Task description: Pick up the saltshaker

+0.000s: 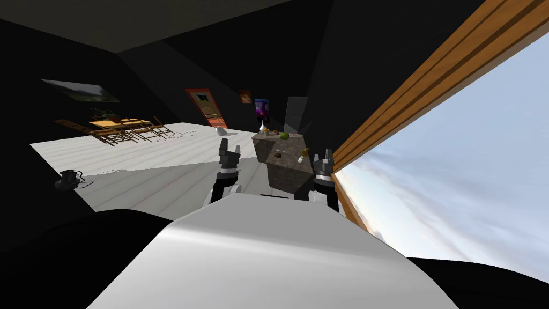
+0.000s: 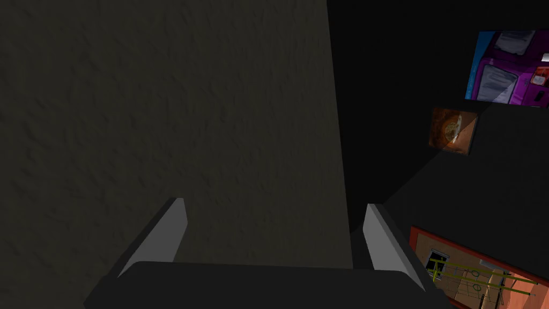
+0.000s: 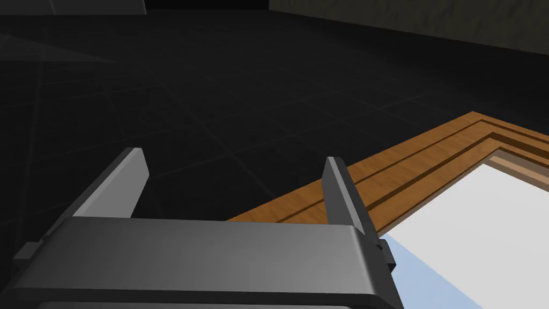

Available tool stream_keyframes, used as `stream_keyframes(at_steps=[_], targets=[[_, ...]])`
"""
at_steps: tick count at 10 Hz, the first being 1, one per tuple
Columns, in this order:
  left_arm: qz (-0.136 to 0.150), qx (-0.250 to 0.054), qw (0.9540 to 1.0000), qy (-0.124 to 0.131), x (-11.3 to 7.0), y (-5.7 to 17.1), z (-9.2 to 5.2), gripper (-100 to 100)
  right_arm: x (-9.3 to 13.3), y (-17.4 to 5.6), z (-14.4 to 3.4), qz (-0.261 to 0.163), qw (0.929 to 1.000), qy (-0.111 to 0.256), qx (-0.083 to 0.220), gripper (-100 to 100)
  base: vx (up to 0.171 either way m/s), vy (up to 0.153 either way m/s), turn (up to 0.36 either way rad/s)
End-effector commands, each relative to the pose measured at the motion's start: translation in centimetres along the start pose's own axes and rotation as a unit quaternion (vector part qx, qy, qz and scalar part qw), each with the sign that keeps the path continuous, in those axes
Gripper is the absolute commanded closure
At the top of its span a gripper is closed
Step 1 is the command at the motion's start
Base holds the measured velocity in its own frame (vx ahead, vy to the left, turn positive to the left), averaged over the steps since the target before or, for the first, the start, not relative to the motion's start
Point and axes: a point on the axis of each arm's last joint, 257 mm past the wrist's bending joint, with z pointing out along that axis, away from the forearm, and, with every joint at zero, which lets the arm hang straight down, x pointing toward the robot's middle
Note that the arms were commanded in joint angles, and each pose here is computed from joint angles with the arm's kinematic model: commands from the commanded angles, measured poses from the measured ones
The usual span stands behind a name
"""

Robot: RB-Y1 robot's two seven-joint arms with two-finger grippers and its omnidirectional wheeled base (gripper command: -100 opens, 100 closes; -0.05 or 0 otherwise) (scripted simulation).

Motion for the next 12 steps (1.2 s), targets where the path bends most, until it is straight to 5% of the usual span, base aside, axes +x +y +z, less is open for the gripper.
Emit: stream_keyframes(at_steps=[1, 6, 9, 12], targets=[[0.0, 0.0, 1.0, 0.0, 0.0, 0.0, 0.0, 0, 0.2, -1.6, -0.8, -0.019, 0.9994, 0.02, 0.022, -100, -0.013, 0.039, 0.07], [0.0, 0.0, 1.0, 0.0, 0.0, 0.0, 0.0, 0, -0.1, -6.9, -4.1, -0.073, 0.9904, 0.071, 0.093, -100, -0.047, 0.099, 0.076], [0.0, 0.0, 1.0, 0.0, 0.0, 0.0, 0.0, 0, -1.5, -11.9, -8.5, -0.121, 0.9718, 0.112, 0.168, -100, -0.048, 0.121, 0.104], [0.0, 0.0, 1.0, 0.0, 0.0, 0.0, 0.0, 0, -2.2, -13.6, -10.3, -0.145, 0.9601, 0.137, 0.195, -100, -0.05, 0.108, 0.064]])
